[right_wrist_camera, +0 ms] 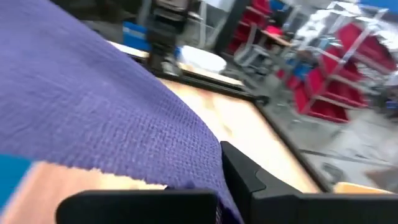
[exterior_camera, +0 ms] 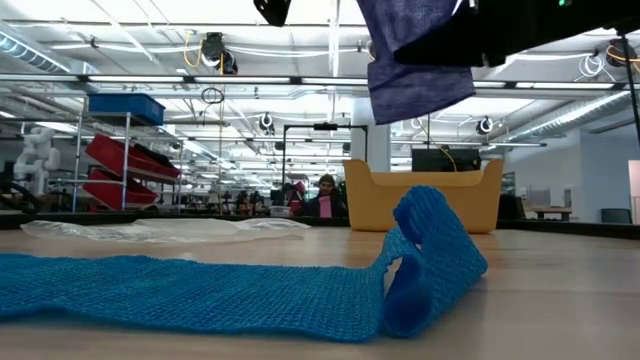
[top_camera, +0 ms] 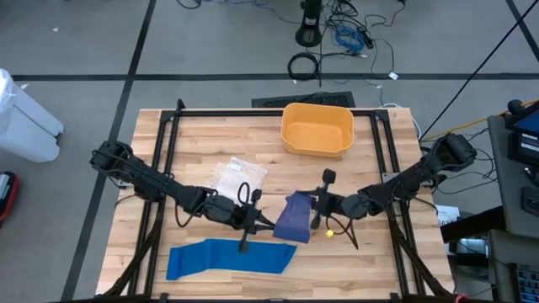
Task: Roll bandage
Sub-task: Roll the dark blue bandage
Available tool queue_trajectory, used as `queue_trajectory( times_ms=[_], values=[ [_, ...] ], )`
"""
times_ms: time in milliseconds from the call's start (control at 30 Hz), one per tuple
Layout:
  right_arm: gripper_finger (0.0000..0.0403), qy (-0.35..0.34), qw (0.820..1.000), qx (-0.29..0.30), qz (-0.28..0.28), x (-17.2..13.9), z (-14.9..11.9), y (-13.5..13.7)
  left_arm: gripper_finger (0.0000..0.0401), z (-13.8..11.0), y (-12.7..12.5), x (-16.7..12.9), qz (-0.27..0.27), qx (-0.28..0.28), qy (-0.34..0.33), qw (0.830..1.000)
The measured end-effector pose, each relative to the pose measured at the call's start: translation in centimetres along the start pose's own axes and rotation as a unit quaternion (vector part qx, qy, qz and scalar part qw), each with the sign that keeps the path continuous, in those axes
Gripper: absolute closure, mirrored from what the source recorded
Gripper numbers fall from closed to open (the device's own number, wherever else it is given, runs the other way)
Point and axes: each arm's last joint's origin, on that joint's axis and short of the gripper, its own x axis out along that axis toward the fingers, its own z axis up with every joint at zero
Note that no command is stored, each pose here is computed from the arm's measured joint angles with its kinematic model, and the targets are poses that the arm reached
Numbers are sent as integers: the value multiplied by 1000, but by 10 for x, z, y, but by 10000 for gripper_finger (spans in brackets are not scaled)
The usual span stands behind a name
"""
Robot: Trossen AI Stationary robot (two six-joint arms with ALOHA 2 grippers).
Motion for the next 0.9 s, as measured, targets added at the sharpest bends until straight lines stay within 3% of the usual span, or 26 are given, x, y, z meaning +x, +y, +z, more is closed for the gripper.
queue_trajectory(
  times_ms=[267, 433, 767, 900],
  values=[
    [403, -7, 993, 59, 98, -3, 0, 8, 396, 15, -3, -2, 3, 32, -75, 997],
    [386, -10, 984, 82, 157, -4, 1, 12, 396, 18, -1, -2, 20, 32, -89, 995],
    [253, -15, 963, 134, 231, -6, 3, 18, 396, 20, 1, -4, 49, 41, -94, 993],
    [210, -32, 966, 111, 230, -13, 6, 23, 396, 23, 3, -6, 76, 37, -94, 992]
  ],
)
